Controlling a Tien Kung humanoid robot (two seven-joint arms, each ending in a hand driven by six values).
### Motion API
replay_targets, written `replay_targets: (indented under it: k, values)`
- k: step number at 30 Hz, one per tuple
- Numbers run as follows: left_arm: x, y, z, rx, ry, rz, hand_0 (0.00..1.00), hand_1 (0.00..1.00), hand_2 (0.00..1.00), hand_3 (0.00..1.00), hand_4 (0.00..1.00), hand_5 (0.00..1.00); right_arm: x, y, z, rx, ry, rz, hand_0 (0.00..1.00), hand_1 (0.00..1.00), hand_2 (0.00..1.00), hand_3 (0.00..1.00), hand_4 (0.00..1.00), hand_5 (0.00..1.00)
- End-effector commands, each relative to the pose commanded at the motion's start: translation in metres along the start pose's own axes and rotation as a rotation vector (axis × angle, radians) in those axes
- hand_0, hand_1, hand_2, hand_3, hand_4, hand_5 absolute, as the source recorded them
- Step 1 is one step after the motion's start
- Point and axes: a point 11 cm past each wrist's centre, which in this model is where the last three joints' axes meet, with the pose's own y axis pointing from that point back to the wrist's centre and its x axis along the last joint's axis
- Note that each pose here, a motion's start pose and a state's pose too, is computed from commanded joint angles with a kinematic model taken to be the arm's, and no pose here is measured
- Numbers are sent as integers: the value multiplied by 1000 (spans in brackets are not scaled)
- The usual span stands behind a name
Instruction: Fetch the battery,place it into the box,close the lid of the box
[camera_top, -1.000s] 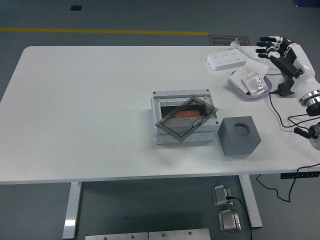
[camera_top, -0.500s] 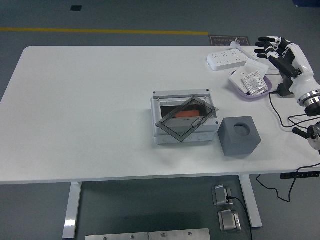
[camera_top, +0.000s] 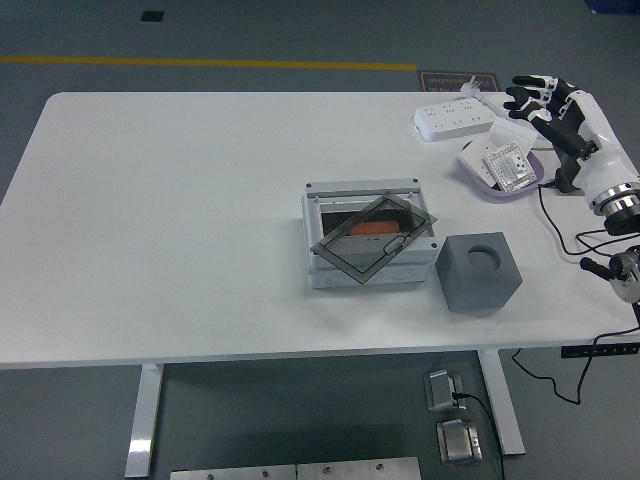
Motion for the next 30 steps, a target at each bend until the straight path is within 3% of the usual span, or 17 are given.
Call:
replay_targets:
  k: [10,30]
  values:
    - [5,0,-7,16,6,9,466,573,539,537,375,2,-10,2,9,-18,-16,-16,735,672,703,662,763,504]
    - [21,0,-17,38,-20,34,467,574,540,539,379,2,-13,9,19,-45,-16,-19,734,672,704,664,755,521]
